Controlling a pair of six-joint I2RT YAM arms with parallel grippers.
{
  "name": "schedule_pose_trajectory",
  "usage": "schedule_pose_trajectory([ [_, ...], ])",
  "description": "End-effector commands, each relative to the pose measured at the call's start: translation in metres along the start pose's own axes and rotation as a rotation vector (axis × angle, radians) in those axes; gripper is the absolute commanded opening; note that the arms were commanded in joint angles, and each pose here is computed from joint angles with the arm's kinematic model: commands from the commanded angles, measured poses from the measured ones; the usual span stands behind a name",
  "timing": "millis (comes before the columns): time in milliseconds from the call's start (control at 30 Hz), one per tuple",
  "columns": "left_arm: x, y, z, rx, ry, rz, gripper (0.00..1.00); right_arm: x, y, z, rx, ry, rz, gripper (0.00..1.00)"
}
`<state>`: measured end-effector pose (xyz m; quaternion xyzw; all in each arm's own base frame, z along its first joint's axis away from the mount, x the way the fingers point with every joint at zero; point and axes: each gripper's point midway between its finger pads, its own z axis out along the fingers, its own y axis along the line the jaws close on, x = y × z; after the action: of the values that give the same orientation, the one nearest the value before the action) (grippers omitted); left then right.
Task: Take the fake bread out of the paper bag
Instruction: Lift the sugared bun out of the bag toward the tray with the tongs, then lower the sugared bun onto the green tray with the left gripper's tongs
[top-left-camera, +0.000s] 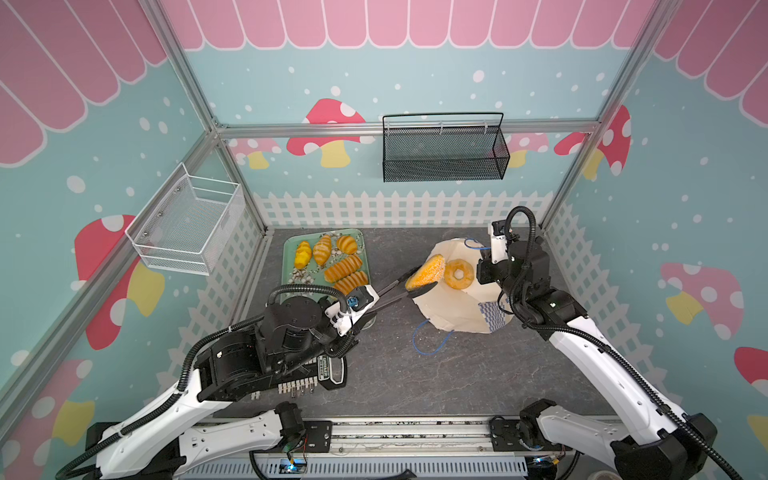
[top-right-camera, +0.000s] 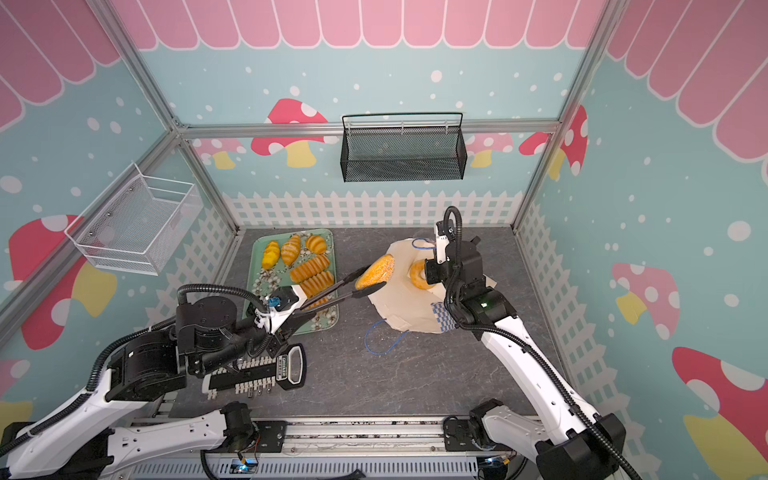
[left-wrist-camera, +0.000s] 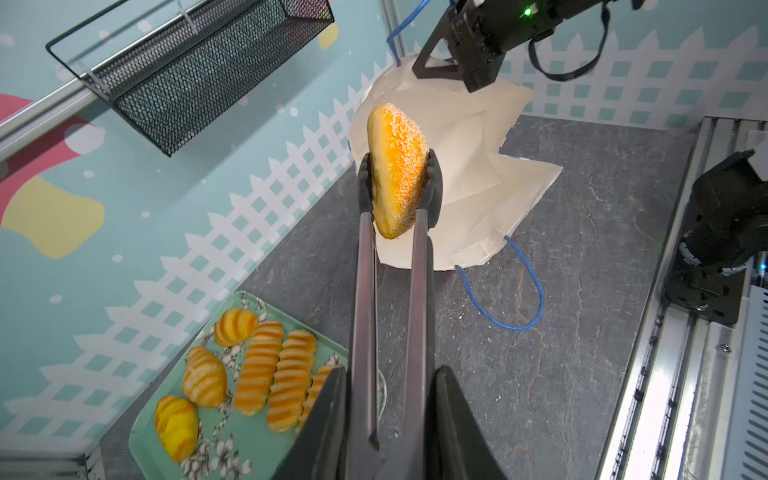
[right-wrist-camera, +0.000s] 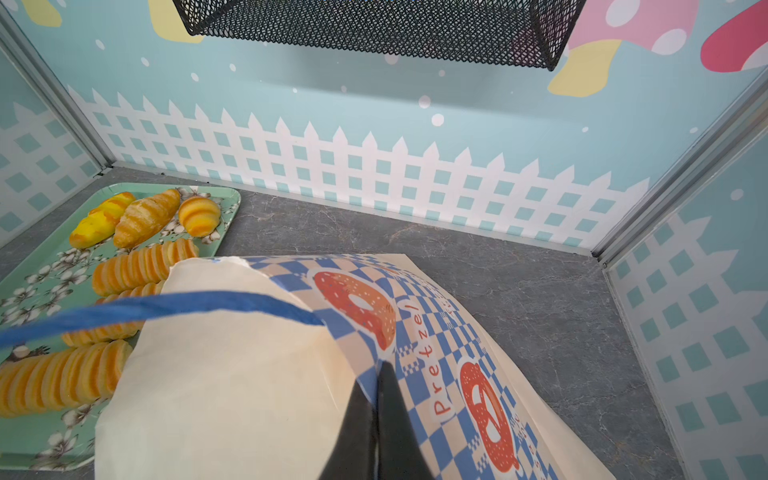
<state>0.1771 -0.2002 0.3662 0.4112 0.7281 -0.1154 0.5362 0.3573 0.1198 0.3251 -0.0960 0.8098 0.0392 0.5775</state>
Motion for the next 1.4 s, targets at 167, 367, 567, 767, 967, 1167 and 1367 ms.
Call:
schedule_pose_trajectory([
  [167, 0.016, 0.053, 0.000, -0.119, 0.061, -0.293, 0.00, -0.016, -0.005, -0.013, 0.011, -0.056, 0.017, 0.00],
  [367, 0.073, 0.102, 0.013, -0.247, 0.203, -0.578, 0.00, -0.015, -0.001, -0.015, -0.017, -0.060, 0.011, 0.00],
  [567, 0.131, 0.146, 0.014, -0.347, 0.216, -0.919, 0.00, -0.015, 0.008, -0.015, -0.070, -0.067, 0.002, 0.00],
  [767, 0.181, 0.176, 0.012, -0.413, 0.149, -1.178, 0.00, -0.016, 0.013, -0.013, -0.092, -0.077, 0.002, 0.00],
  [967, 0.210, 0.196, 0.012, -0.529, 0.112, -1.221, 0.00, -0.017, 0.015, -0.009, -0.102, -0.086, -0.004, 0.00],
  [1167, 0.235, 0.219, 0.015, -0.618, 0.001, -1.273, 0.00, -0.015, 0.017, -0.005, -0.108, -0.085, -0.007, 0.00],
  [1367, 0.242, 0.232, 0.025, -0.561, -0.088, -1.355, 0.00, -0.012, 0.016, -0.003, -0.099, -0.078, -0.015, 0.00],
])
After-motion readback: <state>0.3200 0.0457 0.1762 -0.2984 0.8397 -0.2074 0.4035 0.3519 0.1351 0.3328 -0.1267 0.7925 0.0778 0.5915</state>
